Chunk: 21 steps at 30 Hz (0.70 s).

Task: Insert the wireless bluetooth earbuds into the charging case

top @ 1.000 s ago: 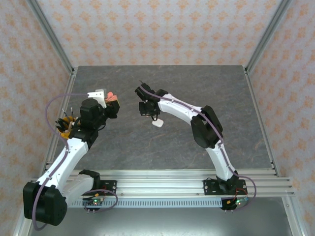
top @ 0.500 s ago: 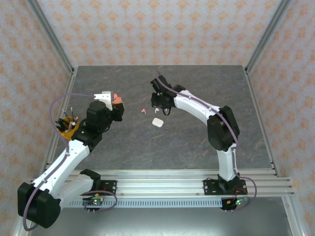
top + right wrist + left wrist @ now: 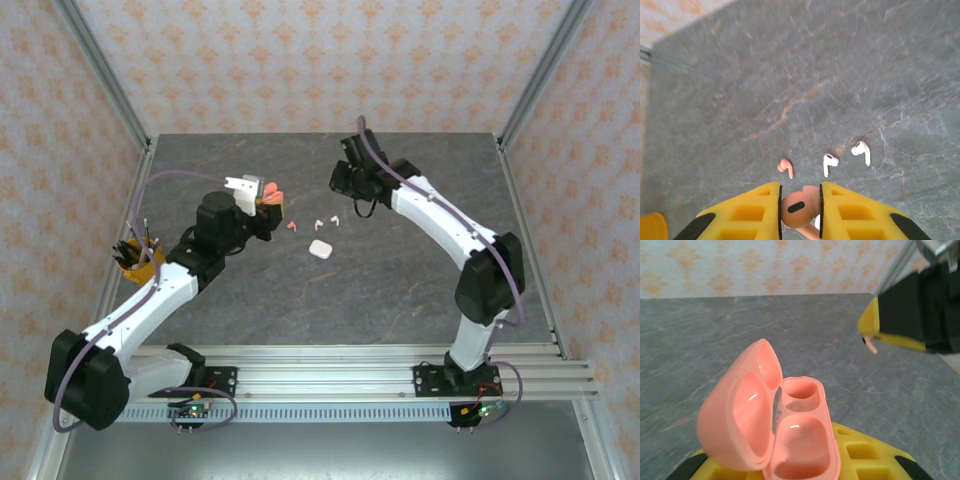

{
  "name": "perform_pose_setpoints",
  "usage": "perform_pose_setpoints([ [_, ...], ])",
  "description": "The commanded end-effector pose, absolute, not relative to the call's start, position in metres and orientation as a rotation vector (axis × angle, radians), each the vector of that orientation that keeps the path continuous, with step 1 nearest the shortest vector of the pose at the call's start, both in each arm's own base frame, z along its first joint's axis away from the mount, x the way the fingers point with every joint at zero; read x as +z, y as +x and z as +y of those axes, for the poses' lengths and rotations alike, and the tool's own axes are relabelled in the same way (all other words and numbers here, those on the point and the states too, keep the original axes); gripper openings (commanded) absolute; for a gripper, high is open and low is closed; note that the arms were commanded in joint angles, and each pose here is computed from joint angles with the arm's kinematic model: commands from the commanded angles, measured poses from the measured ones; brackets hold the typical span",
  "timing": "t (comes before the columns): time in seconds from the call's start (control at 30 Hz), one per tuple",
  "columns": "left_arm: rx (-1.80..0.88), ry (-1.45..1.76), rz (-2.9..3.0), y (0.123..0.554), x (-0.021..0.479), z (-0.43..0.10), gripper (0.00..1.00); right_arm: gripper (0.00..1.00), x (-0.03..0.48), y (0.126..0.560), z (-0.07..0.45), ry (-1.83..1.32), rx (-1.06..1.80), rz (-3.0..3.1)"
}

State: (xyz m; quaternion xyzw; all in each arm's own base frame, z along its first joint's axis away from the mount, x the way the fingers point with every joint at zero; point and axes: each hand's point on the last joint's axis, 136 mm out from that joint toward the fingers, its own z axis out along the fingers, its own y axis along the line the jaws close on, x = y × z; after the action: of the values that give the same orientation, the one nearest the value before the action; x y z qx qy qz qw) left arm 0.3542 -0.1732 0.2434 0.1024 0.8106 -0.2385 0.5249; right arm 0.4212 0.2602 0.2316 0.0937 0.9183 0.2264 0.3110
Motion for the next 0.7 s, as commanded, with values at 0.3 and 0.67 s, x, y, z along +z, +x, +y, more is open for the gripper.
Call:
perform_pose_setpoints([
  [0.3,-0.498,0.624,1.640,0.375,0.321,-0.271,0.00,0.23,0.317,0.422,0.200,0.396,0.668,2.167],
  [0.67,-0.387,0.545,1.609,0.404,0.313,-0.287,0.00,0.23,0.364,0.403,0.179,0.442,0.725,1.999],
])
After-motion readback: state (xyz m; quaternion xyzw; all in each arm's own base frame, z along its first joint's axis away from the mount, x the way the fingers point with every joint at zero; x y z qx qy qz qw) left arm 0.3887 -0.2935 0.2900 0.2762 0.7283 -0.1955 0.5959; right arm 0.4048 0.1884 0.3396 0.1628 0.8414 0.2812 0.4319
